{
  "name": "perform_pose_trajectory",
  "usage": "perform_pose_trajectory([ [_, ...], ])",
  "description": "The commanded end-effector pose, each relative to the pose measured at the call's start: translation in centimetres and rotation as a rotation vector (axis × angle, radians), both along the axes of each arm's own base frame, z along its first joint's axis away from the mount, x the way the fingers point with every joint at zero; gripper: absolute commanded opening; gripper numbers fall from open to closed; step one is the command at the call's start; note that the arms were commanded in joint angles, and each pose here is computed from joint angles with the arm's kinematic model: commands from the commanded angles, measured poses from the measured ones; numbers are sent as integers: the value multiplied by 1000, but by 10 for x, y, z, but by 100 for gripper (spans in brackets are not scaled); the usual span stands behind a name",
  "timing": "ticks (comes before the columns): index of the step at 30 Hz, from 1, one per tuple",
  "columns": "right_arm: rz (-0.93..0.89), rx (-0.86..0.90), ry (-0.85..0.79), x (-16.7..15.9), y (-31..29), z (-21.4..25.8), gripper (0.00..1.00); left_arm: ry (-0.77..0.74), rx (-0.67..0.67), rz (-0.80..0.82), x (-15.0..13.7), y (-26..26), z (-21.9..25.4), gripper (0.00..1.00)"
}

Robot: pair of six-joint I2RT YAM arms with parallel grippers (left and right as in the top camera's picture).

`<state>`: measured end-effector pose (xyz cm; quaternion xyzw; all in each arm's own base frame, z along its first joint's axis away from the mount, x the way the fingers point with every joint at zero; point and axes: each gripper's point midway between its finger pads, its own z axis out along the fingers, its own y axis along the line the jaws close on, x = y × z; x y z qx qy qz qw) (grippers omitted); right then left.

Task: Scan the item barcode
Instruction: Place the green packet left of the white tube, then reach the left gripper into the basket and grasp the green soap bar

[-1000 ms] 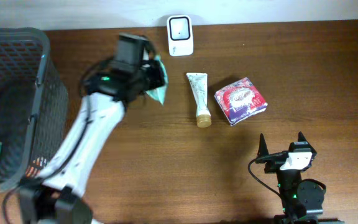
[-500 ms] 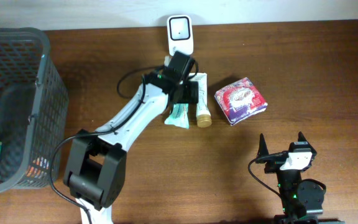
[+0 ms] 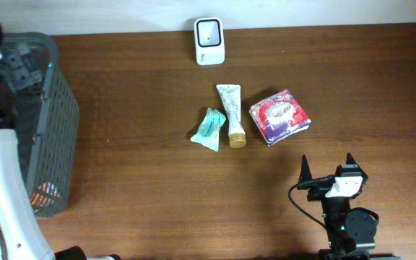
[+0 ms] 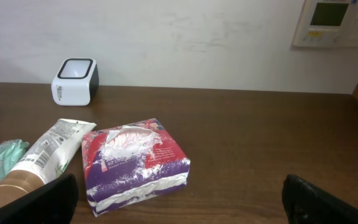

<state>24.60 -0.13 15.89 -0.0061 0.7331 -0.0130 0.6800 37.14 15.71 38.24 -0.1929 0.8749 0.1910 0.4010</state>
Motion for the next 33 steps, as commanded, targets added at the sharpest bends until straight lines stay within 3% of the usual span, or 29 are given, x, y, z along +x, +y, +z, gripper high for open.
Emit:
perform_pose_trajectory([
  [1, 3, 4, 6, 0, 1, -4, 99, 290, 168, -126, 0, 50, -43, 92],
  [6, 2, 4, 6, 0, 1, -4, 99, 465, 116, -56, 5, 105, -111, 91],
  [7, 3, 4, 6, 0, 1, -4, 99, 527, 112, -24, 2, 117, -129, 87],
  [13, 3, 4, 6, 0, 1, -4, 99, 668, 49, -14, 1, 132, -187, 86],
  [19, 2, 4, 6, 0, 1, -4, 99, 923, 51, 21, -47, 131, -245, 90],
  [24, 3, 4, 6, 0, 1, -4, 99, 994, -5, 63, -81, 142, -274, 90],
  [26, 3, 4, 6, 0, 1, -4, 99, 1016, -47, 105, -103, 153, -280, 84],
  [29, 3, 4, 6, 0, 1, -4, 99, 1003, -89, 53, -108, 157, -291, 76],
  [33, 2, 4, 6, 0, 1, -4, 99, 1008, -60, 73, -112, 162, -304, 78],
])
